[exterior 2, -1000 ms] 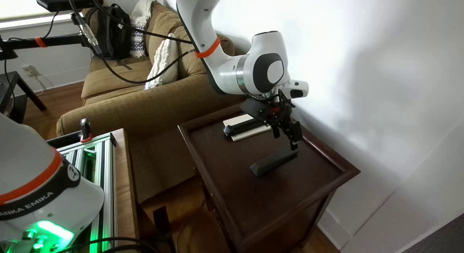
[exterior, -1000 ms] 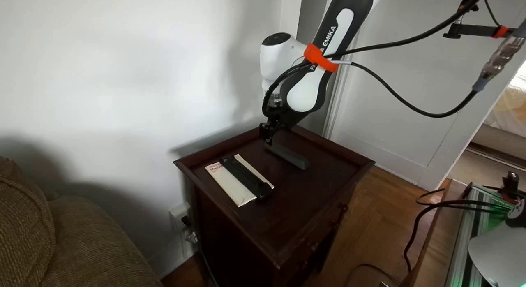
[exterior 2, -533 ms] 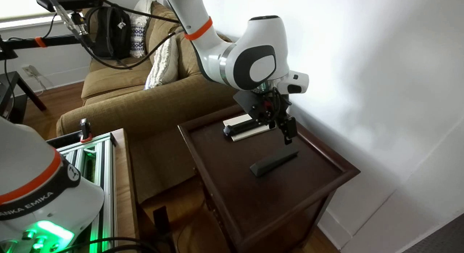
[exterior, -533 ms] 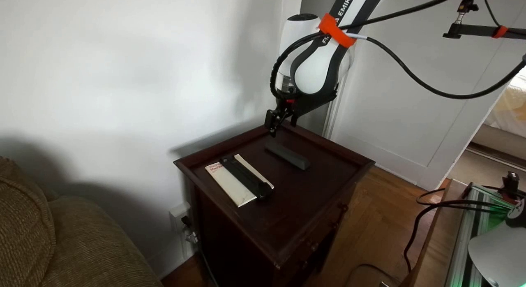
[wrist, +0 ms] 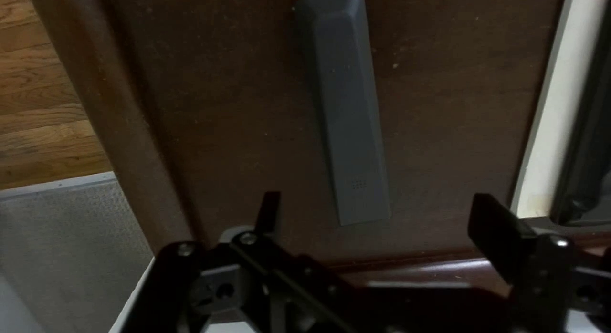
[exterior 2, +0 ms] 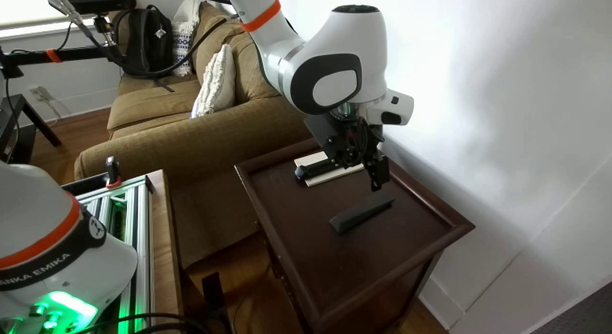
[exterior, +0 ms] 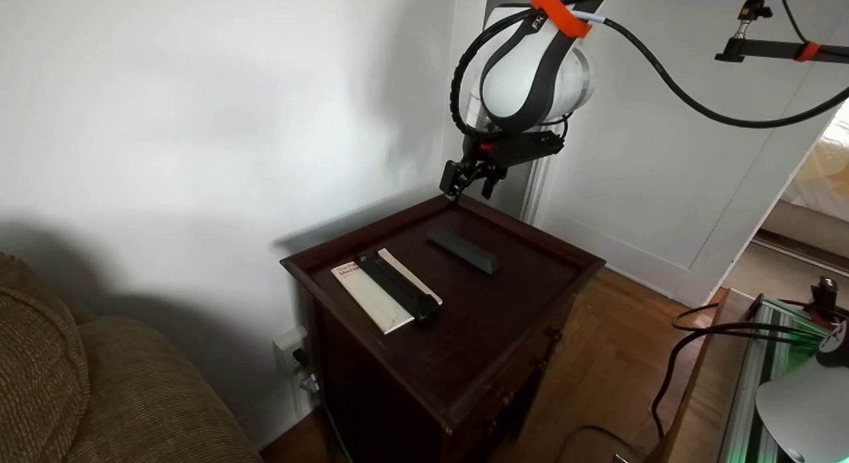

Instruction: Flip the grey remote control over

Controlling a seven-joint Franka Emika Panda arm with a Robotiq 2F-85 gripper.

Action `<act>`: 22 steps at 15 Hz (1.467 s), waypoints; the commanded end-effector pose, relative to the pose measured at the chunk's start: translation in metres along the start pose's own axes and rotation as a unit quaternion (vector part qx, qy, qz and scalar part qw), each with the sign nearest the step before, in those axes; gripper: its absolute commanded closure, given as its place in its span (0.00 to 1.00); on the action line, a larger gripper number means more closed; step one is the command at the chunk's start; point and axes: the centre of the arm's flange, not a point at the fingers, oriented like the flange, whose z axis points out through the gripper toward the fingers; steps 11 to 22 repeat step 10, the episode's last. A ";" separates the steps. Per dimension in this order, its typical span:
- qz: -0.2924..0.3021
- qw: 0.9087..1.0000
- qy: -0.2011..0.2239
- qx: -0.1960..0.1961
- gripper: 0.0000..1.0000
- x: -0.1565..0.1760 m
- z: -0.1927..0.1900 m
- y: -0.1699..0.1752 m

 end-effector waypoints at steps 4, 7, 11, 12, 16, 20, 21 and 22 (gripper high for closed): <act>0.009 1.000 -0.007 0.002 0.00 -0.001 -0.007 0.011; 0.008 1.000 -0.006 0.002 0.00 0.000 -0.008 0.010; 0.008 1.000 -0.006 0.002 0.00 0.000 -0.008 0.010; 0.008 1.000 -0.006 0.002 0.00 0.000 -0.008 0.010; 0.008 1.000 -0.006 0.002 0.00 0.000 -0.008 0.010; 0.008 1.000 -0.006 0.002 0.00 0.000 -0.008 0.010; 0.008 1.000 -0.006 0.002 0.00 0.000 -0.008 0.010; 0.008 1.000 -0.006 0.002 0.00 0.000 -0.008 0.010</act>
